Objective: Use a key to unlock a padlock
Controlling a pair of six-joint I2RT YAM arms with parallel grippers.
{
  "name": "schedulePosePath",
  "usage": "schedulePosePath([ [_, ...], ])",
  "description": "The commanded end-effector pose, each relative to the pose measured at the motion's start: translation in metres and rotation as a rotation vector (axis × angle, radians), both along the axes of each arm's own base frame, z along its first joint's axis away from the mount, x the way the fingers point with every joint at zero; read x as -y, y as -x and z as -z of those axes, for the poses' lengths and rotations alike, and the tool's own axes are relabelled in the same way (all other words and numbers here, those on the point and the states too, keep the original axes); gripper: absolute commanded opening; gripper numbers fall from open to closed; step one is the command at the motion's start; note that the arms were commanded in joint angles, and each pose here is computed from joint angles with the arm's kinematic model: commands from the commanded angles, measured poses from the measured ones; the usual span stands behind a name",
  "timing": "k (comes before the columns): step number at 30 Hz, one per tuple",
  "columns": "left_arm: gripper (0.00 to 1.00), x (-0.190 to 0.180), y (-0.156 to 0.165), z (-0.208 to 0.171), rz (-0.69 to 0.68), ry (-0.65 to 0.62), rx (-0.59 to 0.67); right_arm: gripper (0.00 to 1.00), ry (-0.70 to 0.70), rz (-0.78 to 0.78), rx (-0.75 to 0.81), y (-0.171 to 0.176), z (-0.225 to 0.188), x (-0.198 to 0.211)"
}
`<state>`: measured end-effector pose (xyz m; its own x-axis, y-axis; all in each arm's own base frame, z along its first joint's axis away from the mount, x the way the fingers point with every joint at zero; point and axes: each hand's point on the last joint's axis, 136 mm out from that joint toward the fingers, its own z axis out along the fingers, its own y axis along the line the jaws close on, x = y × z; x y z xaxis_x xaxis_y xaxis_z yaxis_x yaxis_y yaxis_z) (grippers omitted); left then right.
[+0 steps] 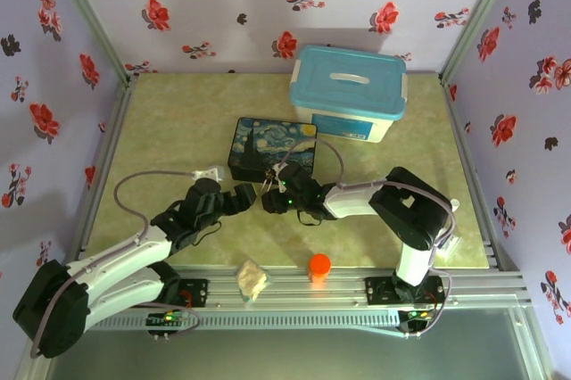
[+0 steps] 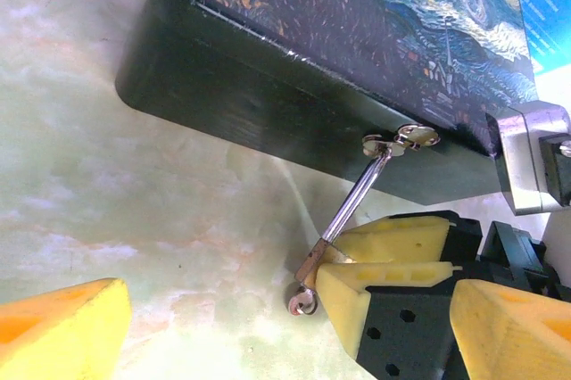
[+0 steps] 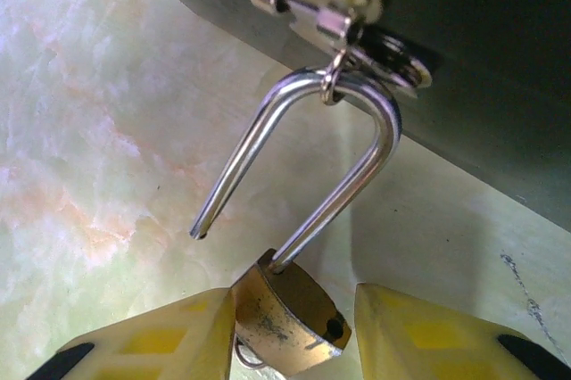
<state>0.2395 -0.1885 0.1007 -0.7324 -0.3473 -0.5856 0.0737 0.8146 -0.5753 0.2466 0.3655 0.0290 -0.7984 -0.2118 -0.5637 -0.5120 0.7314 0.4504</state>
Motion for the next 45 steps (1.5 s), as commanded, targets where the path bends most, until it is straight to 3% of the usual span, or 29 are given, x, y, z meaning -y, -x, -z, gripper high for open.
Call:
schedulePosePath([
  [1, 0.92, -0.001, -0.001, 0.004, -0.017, 0.018, -0.007, 0.37, -0.025, 0.01, 0.005, -0.002, 0.0, -0.008],
  [15, 0.91, 0.0, -0.002, 0.007, -0.016, 0.022, -0.006, 0.17, -0.153, 0.078, -0.036, 0.001, -0.002, 0.003],
  [22, 0.87, 0.003, -0.011, -0.009, -0.007, -0.025, 0.043, 0.09, -0.3, 0.165, -0.107, 0.0, -0.004, 0.016],
  [25, 0.88, 0.005, -0.024, -0.026, 0.0, -0.084, 0.105, 0.08, -0.316, 0.203, -0.14, 0.001, 0.001, 0.023],
  [30, 0.94, 0.002, -0.057, -0.039, -0.01, -0.299, 0.193, 0.05, -0.36, 0.285, -0.219, 0.003, 0.009, 0.03],
  [38, 0.95, 0.013, -0.113, -0.03, -0.007, -0.448, 0.164, 0.03, -0.425, 0.38, -0.285, 0.007, 0.024, 0.044],
  [45, 0.94, 0.009, -0.129, -0.006, -0.021, -0.568, 0.098, 0.01, -0.5, 0.439, -0.283, 0.003, 0.027, 0.053],
])
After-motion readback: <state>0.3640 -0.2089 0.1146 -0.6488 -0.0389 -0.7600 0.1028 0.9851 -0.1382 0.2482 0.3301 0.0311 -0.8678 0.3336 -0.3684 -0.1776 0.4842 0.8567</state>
